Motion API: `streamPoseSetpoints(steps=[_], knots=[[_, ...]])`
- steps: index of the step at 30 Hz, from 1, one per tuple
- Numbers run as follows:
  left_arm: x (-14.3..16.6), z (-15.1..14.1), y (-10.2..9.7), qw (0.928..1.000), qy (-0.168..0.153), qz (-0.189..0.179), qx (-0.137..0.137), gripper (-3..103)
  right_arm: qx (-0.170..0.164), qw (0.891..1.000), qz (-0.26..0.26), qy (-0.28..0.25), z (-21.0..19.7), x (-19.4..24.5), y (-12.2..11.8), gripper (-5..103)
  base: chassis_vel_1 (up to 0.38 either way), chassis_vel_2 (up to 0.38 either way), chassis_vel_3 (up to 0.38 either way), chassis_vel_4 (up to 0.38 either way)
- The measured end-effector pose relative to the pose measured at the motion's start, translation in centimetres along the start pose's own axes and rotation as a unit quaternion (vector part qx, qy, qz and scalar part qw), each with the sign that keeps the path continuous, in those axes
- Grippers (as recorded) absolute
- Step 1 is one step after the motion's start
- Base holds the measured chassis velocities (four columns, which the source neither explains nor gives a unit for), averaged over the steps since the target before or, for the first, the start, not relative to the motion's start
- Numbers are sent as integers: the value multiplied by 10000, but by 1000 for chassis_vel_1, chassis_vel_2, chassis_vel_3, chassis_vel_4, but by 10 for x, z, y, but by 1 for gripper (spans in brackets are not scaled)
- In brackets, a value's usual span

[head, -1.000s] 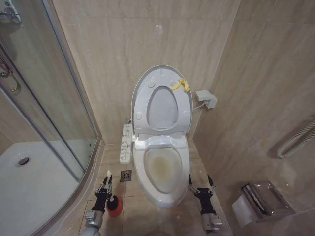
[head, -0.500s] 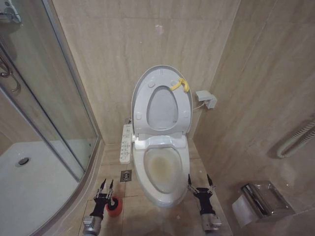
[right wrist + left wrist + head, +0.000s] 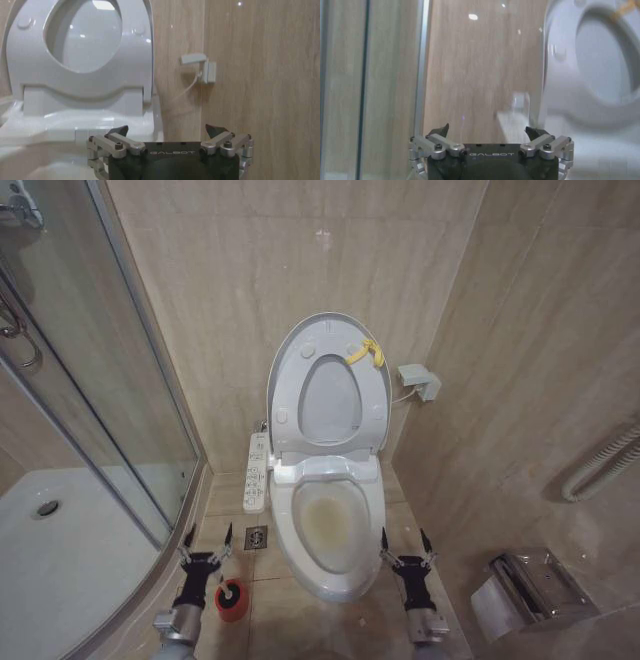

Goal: Open the toilet lid, clean the toilet bowl with a toilet brush, close the toilet lid, and flush.

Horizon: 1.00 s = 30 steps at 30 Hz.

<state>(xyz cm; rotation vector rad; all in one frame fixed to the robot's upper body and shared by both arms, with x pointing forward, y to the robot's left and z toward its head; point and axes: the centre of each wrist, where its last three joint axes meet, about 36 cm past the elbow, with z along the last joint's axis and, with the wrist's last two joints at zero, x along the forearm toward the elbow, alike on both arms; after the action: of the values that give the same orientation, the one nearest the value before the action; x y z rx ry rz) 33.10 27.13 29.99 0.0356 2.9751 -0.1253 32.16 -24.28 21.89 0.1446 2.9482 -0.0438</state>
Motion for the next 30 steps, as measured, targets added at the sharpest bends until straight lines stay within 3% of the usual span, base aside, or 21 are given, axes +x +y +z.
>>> streamPoseSetpoints(steps=[2, 3, 4, 9, 11, 17, 30], knots=[[-1, -43, -11, 9998, -134, -76, 122, 91, 121, 9998, -73, -160, -6, -9, -4, 100, 0, 0, 0, 0], [0, -60, -15, 9997, -147, -115, 147, 100, 159, 9995, -108, -238, -10, -13, -6, 100, 0, 0, 0, 0], [2, -76, -18, 9997, -126, -162, 150, 100, 171, 9992, -149, -342, -18, -20, -7, 100, 0, 0, 0, 0], [13, -114, -23, 9996, -58, -239, 99, 100, 100, 9982, -220, -542, -42, -37, -5, 100, 0, 0, 0, 0], [14, -130, -27, 9999, -109, -100, 52, 100, 40, 9975, -144, -687, -57, -46, -5, 100, 0, 0, 0, 0], [10, -143, -24, 9994, -312, 117, 103, 100, -189, 9961, 30, -866, -73, -60, -6, 100, 0, 0, 0, 0], [10, -155, -5, 9980, -623, -127, 58, 100, -618, 9936, 180, -928, -84, -82, -1, 100, 0, 0, 0, 0]])
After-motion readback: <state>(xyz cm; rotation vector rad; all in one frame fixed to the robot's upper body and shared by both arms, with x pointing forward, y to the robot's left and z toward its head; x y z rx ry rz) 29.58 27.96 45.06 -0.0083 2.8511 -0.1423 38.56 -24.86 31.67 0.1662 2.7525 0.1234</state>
